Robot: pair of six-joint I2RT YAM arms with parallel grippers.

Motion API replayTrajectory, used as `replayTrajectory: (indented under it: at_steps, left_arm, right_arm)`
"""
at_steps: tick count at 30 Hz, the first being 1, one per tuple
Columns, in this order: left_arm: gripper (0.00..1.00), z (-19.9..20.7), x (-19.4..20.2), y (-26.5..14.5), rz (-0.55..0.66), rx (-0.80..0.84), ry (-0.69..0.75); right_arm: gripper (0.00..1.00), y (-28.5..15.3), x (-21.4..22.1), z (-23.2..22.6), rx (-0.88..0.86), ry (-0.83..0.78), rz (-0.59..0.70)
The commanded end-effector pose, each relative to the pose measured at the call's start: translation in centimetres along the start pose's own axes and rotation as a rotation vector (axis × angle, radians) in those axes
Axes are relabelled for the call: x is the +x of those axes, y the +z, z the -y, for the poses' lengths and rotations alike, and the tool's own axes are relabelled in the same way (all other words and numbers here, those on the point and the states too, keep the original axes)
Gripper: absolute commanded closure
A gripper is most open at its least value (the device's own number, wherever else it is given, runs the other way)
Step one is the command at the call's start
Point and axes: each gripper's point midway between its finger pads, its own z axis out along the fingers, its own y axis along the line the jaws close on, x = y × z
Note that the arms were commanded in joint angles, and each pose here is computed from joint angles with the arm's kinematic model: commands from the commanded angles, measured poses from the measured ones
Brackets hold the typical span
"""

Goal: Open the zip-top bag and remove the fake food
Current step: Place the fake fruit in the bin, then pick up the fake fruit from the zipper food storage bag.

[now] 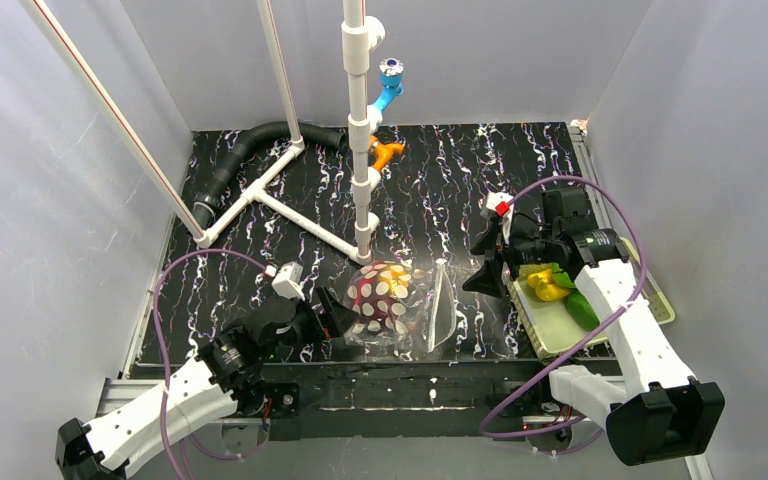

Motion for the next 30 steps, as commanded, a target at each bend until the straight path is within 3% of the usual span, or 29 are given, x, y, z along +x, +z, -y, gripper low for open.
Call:
replayTrajectory:
  at_steps: [1,30]
  left_arm:
    - [0.02,-0.7,-0.1,0.1,0.015,-0.025,0.001]
    - [0.02,-0.6,-0.4,0.2,0.031,-0.017,-0.015]
  right_arm:
    - [0.02,0.4,0.3,0.1,-0.006,-0.016,0.003]
    - [0.02,1.1,1.4,-0.5,-0.036,-0.028,-0.009]
